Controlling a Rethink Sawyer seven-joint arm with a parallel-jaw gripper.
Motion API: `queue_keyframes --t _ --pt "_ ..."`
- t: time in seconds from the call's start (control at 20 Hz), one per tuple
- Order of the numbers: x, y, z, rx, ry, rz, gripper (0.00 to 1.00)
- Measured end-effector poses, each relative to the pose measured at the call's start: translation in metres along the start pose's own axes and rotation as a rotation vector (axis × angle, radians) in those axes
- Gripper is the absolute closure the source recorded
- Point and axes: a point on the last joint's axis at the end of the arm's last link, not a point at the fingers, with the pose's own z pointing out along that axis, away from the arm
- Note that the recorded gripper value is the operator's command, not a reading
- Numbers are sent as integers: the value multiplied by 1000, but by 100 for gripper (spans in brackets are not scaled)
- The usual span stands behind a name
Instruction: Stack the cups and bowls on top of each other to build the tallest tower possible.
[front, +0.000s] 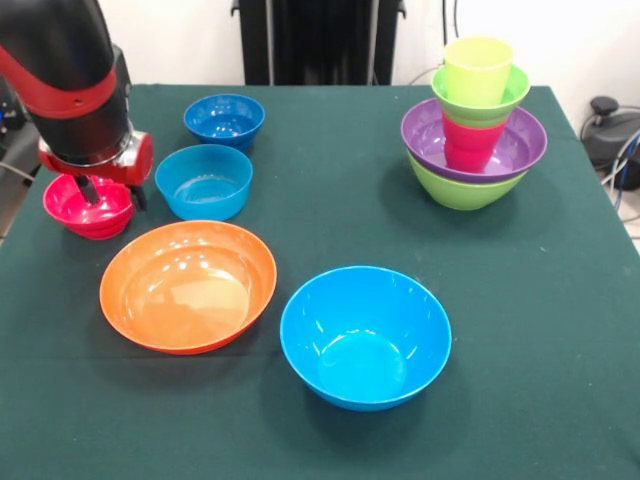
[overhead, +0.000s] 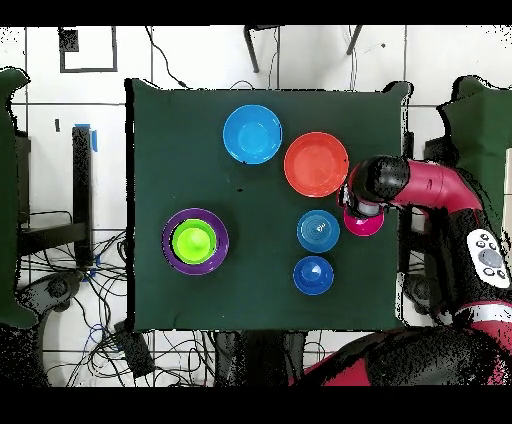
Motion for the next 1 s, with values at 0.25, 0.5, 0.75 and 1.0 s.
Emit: queue_keyframes --t 0.25,0.5,0.75,1.0 --pt "0 6 14 -11 0 -11 0" --pt "1 10 24 -24 6 -15 0" --pt "3 11 30 -29 13 -17 0" --pt "2 10 30 -27 9 -17 100"
